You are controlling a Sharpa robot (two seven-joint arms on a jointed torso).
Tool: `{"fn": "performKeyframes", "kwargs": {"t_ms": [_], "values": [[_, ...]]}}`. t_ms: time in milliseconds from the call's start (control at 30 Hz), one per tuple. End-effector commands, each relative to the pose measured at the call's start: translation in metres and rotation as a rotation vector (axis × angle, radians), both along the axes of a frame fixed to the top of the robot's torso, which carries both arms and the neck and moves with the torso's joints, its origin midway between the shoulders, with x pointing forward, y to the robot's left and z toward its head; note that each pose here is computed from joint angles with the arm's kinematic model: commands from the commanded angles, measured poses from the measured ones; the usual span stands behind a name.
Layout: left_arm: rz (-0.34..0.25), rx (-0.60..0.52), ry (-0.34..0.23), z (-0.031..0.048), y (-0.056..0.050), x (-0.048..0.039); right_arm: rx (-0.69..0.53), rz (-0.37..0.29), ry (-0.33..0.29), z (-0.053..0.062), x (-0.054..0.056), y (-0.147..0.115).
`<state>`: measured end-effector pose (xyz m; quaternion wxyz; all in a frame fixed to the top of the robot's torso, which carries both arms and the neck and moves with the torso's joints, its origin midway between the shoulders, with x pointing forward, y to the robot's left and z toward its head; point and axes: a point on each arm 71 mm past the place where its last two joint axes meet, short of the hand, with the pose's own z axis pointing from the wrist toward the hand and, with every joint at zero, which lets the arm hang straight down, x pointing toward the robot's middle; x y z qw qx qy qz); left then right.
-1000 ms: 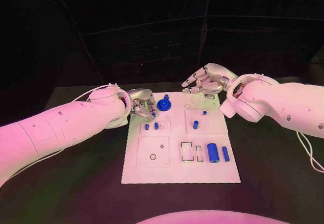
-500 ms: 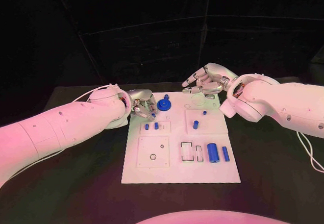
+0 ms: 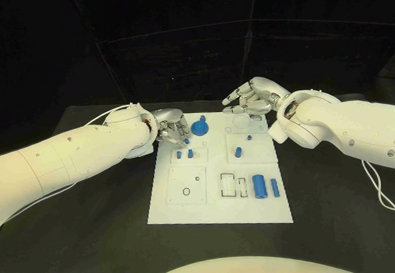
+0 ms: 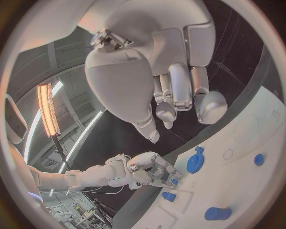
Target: Assemble the parts on the task board
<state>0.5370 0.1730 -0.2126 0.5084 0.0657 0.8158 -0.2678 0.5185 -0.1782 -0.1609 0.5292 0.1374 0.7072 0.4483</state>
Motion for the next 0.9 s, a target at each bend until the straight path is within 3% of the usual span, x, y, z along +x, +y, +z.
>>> {"fn": "performKeyframes", "kwargs": {"t_ms": [33,267,433,633,800,900], "values": [[0.009,-0.023,-0.009,0.0023,0.002,-0.0002,-0.007,0.005,-0.003,0.001,0.001,-0.001],[0.029,-0.051,-0.022,0.0052,0.012,-0.0020,-0.117,0.001,-0.034,-0.002,0.005,-0.011],[0.071,-0.148,-0.027,0.0100,0.027,-0.0020,-0.255,0.007,-0.108,-0.003,0.008,-0.020],[0.204,-0.576,0.018,0.0239,0.051,-0.0031,-0.462,0.003,-0.205,-0.007,0.006,-0.033],[0.232,-0.910,0.109,0.0322,0.057,-0.0090,-0.598,0.008,-0.243,-0.014,0.000,-0.039],[0.238,-1.032,0.130,0.0357,0.060,-0.0121,-0.660,0.016,-0.258,-0.018,-0.002,-0.039]]}}
